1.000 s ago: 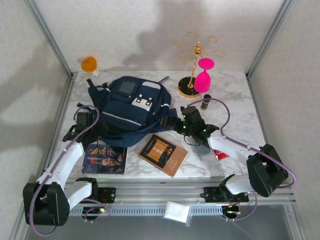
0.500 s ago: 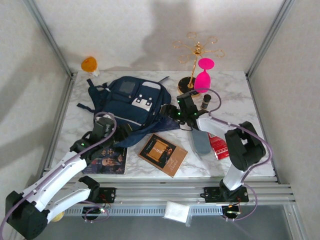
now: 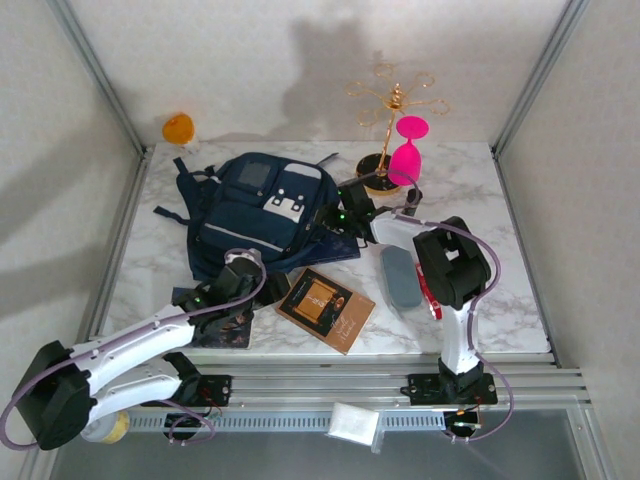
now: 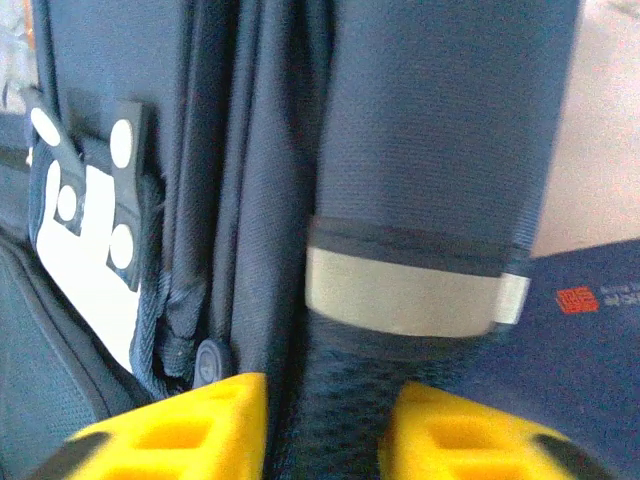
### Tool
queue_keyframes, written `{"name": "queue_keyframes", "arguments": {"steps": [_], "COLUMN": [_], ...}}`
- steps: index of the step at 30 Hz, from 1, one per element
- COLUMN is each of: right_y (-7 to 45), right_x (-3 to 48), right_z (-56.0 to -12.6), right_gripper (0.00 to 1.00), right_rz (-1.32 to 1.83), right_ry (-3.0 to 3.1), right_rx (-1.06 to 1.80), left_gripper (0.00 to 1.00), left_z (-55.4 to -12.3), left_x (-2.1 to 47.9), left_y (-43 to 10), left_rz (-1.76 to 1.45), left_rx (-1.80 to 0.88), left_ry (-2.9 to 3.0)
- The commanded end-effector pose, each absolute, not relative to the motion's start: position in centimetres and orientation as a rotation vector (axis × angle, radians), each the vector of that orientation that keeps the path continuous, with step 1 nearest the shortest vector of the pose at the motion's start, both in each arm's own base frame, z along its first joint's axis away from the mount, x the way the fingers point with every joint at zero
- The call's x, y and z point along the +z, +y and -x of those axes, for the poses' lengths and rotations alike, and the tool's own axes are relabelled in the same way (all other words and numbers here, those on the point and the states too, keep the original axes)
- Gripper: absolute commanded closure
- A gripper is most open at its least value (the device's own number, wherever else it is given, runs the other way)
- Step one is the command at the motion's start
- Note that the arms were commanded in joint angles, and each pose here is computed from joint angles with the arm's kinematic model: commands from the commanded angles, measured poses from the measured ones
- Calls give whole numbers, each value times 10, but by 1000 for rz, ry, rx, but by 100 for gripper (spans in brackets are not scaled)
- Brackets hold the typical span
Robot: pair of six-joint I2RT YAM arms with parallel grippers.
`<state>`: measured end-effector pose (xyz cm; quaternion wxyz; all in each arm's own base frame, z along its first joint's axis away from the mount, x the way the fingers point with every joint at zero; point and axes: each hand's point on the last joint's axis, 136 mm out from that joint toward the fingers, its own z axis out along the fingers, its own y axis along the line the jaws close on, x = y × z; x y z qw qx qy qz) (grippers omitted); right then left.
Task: Pack the student bag
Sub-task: Rotate the student bag at the center of the table, then unzip the student bag at the center of the table.
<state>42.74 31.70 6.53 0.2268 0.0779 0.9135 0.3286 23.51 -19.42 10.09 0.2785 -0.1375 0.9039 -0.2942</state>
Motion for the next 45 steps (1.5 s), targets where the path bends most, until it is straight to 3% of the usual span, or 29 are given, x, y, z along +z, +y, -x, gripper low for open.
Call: {"name": "queue_keyframes", "arguments": {"steps": [1, 5, 17, 22, 26, 29, 37, 45], "right_y": [325, 325, 315, 327, 341, 338, 340, 343], "right_x": [91, 115, 164, 186, 190, 192, 204, 211], "right_z": [-436, -429, -374, -357, -355, -359, -358, -358], "right_gripper": [78, 100, 100, 100, 100, 100, 100, 100], "right_rz": [-194, -186, -423, -552, -614, -675, -740, -731], "right_ry": [2438, 2394, 2341, 2253, 2235, 2182, 2128, 2120], "right_rx": [1001, 1062, 1220, 1315, 1350, 1367, 1404, 1418], "left_gripper": [43, 48, 52, 48, 44, 44, 45, 45], "left_z": [-246, -266, -352, -369, -359, -335, -275, -282], "left_x": [91, 76, 121, 147, 162, 177, 190, 153], "left_y": [-182, -153, -109, -102, -88, -97, -181, -239], "left_rz": [273, 248, 251, 306, 312, 336, 130, -153], "left_rx": [-645, -461, -334, -423, -307, -431, -664, -588], "left_ry": [2387, 2384, 2252, 2172, 2239, 2226, 2207, 2213]}}
